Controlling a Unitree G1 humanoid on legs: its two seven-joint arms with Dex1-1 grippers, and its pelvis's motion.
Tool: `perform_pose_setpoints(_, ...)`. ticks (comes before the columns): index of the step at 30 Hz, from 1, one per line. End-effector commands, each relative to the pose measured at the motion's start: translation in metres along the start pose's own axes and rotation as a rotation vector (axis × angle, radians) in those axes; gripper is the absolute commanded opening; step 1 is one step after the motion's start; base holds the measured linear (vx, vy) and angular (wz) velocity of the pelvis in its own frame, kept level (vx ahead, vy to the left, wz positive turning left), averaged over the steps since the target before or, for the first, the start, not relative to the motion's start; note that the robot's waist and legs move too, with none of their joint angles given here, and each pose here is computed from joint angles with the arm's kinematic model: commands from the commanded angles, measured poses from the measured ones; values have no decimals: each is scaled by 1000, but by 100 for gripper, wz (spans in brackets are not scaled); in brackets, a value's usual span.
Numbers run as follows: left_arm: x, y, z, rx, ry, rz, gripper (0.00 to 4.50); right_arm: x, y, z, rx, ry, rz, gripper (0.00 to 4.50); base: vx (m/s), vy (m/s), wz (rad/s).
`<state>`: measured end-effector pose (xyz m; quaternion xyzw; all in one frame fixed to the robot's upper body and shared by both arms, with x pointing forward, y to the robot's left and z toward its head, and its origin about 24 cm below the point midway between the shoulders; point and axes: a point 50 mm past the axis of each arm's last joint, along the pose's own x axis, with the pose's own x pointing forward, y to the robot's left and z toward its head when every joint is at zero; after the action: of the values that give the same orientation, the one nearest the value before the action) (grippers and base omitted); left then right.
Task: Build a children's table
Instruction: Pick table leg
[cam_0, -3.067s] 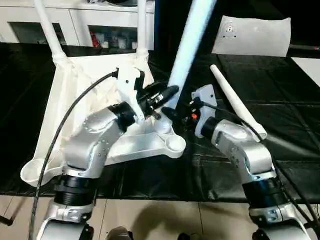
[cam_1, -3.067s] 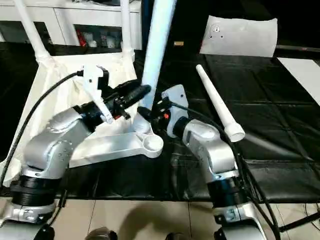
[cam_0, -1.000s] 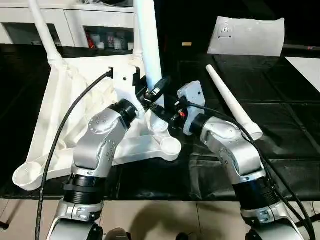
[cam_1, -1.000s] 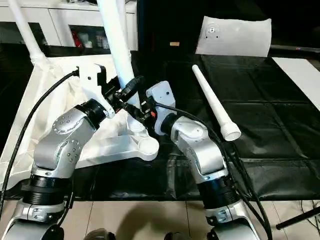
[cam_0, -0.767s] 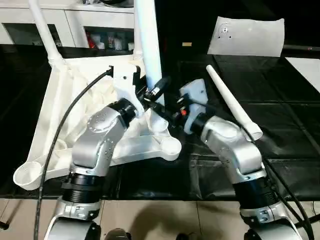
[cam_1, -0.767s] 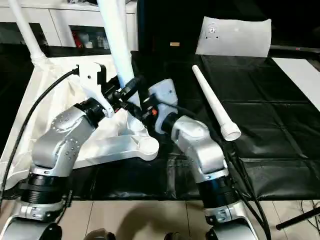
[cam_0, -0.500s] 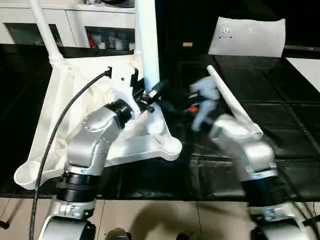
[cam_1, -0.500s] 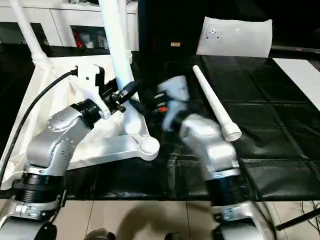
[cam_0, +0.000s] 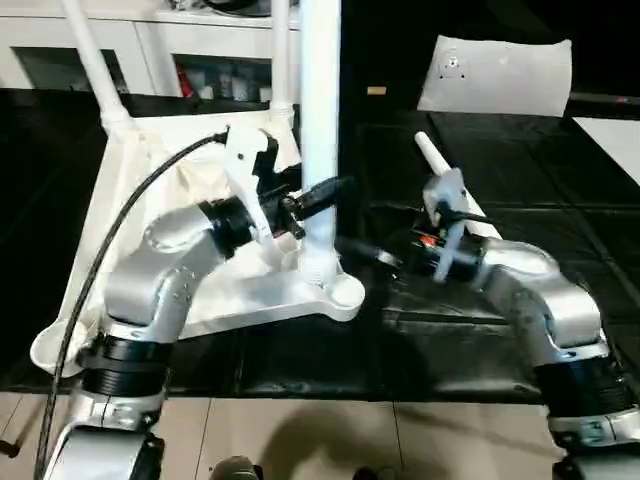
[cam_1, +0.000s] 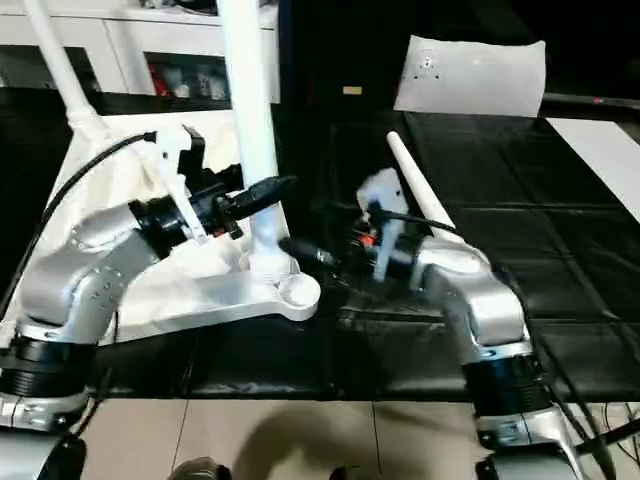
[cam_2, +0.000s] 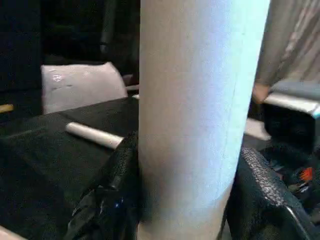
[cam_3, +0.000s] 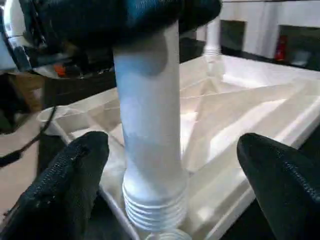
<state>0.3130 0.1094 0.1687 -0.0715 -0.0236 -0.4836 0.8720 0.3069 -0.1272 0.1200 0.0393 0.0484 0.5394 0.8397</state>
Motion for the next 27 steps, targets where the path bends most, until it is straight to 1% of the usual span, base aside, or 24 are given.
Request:
perform_pose_setpoints(1,1,-3,13,-9,-37,-37,188,-2,-3,8,12,-16,18,450,0,0,0)
perform_pose_setpoints(5,2,5,14,-162,-54,30,188,-4,-8,18,125,-103,-16,450,0,0,0)
perform_pose_setpoints(9,0,10,16,-260,-67,57,188,-6,-16,22,224,-180,-67,450,0,0,0)
perform_pose_setpoints(13,-1,15,17,-334,-81,86,188,-8,-17,22,269,-204,-64,450,0,0,0)
perform_pose_setpoints(18,-2,16,19,-393,-102,95,188,-10,-17,23,310,-218,-73,450,0,0,0)
perform_pose_setpoints(19,-2,16,21,-418,-112,97,188,-10,-18,23,321,-221,-76,450,0,0,0)
perform_pose_setpoints(27,-2,14,18,-426,-73,98,188,-8,-17,21,325,-202,-78,450,0,0,0)
